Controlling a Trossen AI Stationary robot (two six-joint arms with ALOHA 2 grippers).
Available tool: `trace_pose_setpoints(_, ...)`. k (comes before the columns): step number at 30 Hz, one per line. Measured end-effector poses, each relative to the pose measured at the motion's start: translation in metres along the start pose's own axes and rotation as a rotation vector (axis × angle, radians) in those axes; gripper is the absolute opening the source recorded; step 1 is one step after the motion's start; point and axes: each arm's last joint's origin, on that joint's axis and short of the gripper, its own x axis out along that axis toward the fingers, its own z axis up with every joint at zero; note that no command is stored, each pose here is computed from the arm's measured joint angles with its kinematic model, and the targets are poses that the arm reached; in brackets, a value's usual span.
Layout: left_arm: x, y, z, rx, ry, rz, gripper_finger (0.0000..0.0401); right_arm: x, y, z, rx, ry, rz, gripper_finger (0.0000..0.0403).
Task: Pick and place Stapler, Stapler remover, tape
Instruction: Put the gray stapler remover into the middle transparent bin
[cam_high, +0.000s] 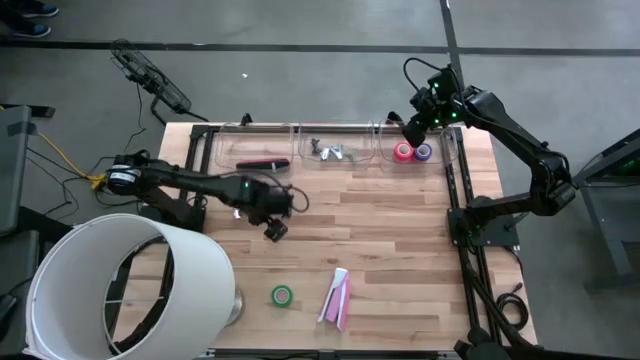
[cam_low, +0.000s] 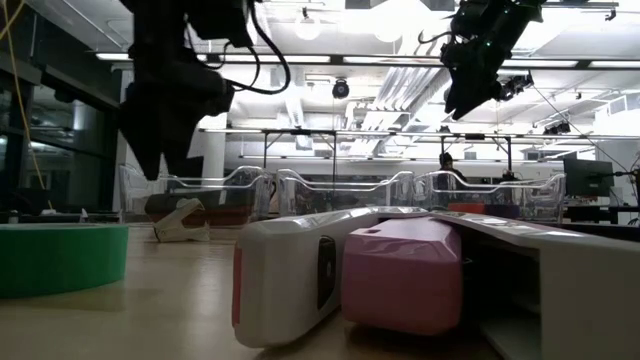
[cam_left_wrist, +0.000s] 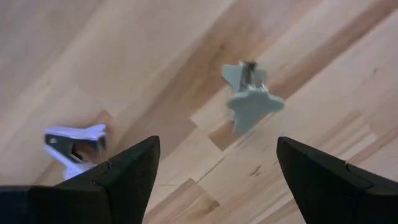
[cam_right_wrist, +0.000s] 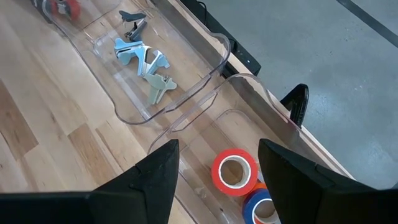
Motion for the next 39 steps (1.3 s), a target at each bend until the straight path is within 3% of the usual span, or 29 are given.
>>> trace_pose_setpoints(9, 0.024, -0.022, -0.041, 0.091, -0.16, 0.007, 0.0319, 0.0, 0.0, 0.0, 0.0, 0.003, 0.002, 0.0211)
trace_pose_setpoints(17, 0.048, -0.018, -0.062, 0.06, -0.258, 0.024, 0.0319, 0.0, 0.0, 0.0, 0.0, 0.003, 0.001, 0.0211)
trace_pose_setpoints(28, 0.071, -0.006, -0.066, 0.041, -0.381, 0.012, 0.0319, 0.0, 0.0, 0.0, -0.008, 0.003, 0.002, 0.0211)
trace_pose_setpoints(39, 0.072, -0.01, -0.064, 0.071, -0.438, -0.029, 0.0319, 0.0, 0.0, 0.0, -0.008, 0.003, 0.005, 0.0211)
